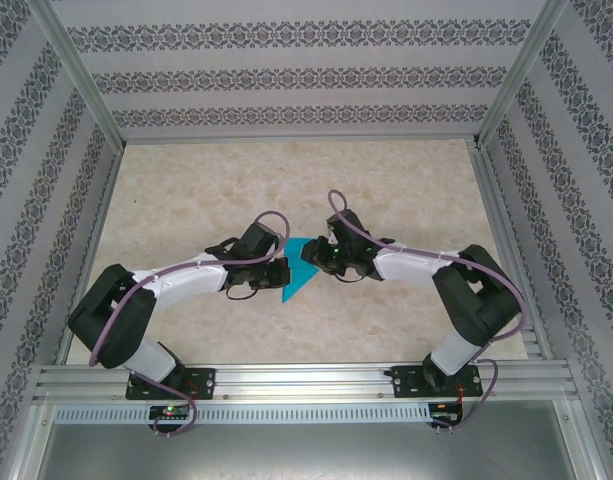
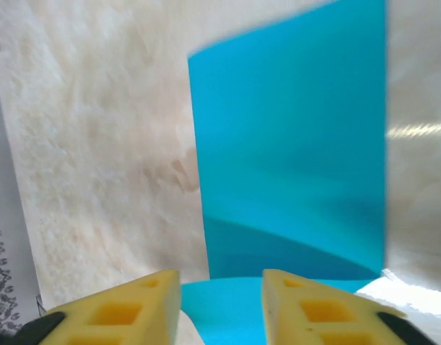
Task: Fold a paper plane with a square sheet of paper (pick it up from the middle)
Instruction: Third fold the triangle at the center of the table, then fourth fold the wing at the center of the table.
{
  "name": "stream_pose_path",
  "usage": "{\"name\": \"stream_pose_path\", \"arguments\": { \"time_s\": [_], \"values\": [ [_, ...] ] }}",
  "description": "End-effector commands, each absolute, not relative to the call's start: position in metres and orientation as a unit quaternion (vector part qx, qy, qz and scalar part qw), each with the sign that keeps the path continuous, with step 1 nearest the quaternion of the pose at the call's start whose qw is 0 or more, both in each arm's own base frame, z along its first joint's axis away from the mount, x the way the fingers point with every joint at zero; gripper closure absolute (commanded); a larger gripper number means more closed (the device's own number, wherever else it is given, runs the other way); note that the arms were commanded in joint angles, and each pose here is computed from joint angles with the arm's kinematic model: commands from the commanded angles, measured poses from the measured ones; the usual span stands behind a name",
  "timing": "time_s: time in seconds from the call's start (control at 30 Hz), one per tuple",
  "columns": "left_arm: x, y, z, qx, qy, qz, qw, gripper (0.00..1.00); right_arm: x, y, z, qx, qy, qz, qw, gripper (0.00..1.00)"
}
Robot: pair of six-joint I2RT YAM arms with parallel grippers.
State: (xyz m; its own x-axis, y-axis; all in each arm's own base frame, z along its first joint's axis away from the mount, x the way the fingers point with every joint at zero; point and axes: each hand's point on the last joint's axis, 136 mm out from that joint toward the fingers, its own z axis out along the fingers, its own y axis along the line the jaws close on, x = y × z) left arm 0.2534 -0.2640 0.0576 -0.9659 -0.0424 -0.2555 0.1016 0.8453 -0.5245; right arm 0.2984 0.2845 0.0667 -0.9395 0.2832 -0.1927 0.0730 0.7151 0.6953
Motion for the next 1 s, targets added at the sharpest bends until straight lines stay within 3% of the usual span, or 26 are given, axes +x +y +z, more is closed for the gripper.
{"name": "stream_pose_path", "arguments": {
  "time_s": [0.0, 0.43, 0.97],
  "values": [
    [0.275, -0.272, 0.066, -0.002, 0.946, -0.279, 0.168, 0.97, 0.297, 0.264, 0.061, 0.108, 0.918, 0.351, 0.151, 0.6],
    [0.281, -0.265, 0.04, -0.03, 0.956, -0.245, 0.159, 0.91, 0.285, 0.262, 0.048, 0.064, 0.923, 0.366, 0.102, 0.54],
    [0.268, -0.249, 0.009, -0.056, 0.973, -0.193, 0.113, 0.91, 0.28, 0.28, 0.032, 0.062, 0.919, 0.385, 0.059, 0.59]
  ]
}}
